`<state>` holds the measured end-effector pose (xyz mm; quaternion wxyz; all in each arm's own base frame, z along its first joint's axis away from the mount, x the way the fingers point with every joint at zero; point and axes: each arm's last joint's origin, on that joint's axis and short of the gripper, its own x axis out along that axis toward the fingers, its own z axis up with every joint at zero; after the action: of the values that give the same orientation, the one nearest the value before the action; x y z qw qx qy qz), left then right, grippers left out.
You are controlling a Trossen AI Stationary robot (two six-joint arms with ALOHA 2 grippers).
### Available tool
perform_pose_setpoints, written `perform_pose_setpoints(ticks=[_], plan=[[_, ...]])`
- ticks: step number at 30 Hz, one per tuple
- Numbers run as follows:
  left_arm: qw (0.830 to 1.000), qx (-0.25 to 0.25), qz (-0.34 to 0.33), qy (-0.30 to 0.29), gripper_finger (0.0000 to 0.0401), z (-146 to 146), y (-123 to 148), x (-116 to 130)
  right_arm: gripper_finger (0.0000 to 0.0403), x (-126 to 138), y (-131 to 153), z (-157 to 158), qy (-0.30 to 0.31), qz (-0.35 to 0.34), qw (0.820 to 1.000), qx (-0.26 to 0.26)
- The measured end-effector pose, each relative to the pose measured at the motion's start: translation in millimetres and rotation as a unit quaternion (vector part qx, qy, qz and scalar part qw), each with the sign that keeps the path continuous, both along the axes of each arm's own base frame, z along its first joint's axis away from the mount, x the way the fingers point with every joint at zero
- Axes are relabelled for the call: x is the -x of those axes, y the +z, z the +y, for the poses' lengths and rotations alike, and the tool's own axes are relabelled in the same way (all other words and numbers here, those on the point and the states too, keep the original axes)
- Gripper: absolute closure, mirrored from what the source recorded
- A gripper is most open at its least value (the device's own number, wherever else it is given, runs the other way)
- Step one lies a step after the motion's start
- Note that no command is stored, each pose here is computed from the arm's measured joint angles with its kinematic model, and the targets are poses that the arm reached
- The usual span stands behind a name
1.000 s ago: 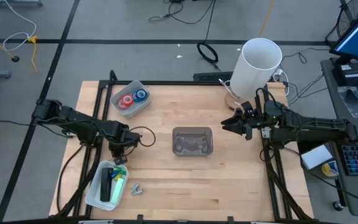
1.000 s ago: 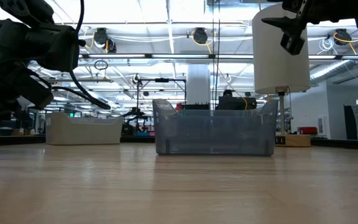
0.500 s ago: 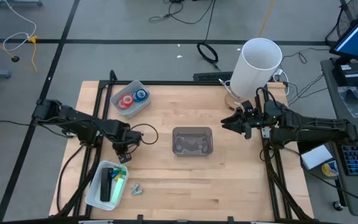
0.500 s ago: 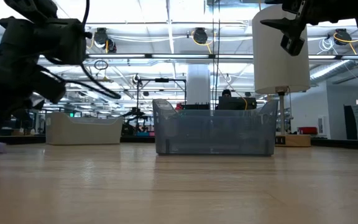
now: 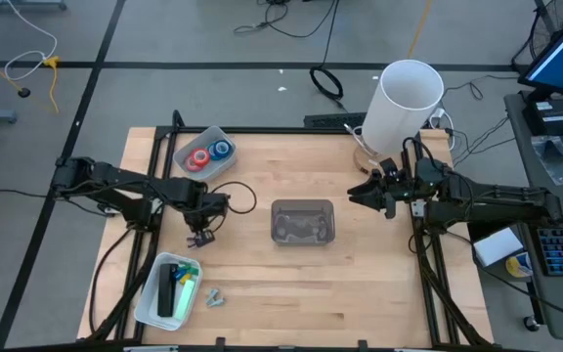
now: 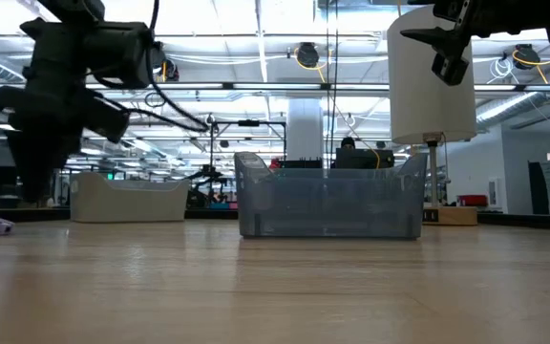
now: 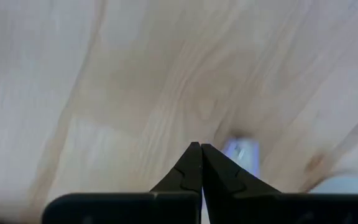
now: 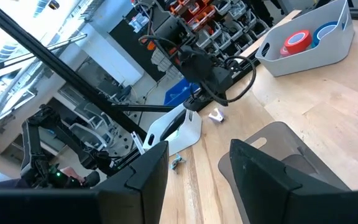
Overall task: Pick and place Stapler, Stapler remover, tape
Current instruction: Put the violet stapler remover into the black bin
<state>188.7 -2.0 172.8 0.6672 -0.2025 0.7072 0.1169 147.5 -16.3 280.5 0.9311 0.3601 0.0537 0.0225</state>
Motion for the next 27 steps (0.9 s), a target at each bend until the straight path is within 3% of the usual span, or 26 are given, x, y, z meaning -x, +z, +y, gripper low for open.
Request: perform_pose_setpoints(ticks=[7, 21, 27], plan=[[0.996, 0.01, 0.094, 0.0, 0.0374, 0, 2, 18, 0.0236, 0, 0, 0, 0.0, 0.0, 1.0, 0.0], [0.996, 0.028, 0.082, -0.008, 0.0257, -2, 2, 16, 0.0236, 0, 0, 0, 0.0, -0.001, 1.0, 0.015], [0.997, 0.034, 0.051, -0.044, 0.0232, -4, -2, 12, 0.0236, 0, 0, 0, 0.0, -0.001, 1.0, 0.015]])
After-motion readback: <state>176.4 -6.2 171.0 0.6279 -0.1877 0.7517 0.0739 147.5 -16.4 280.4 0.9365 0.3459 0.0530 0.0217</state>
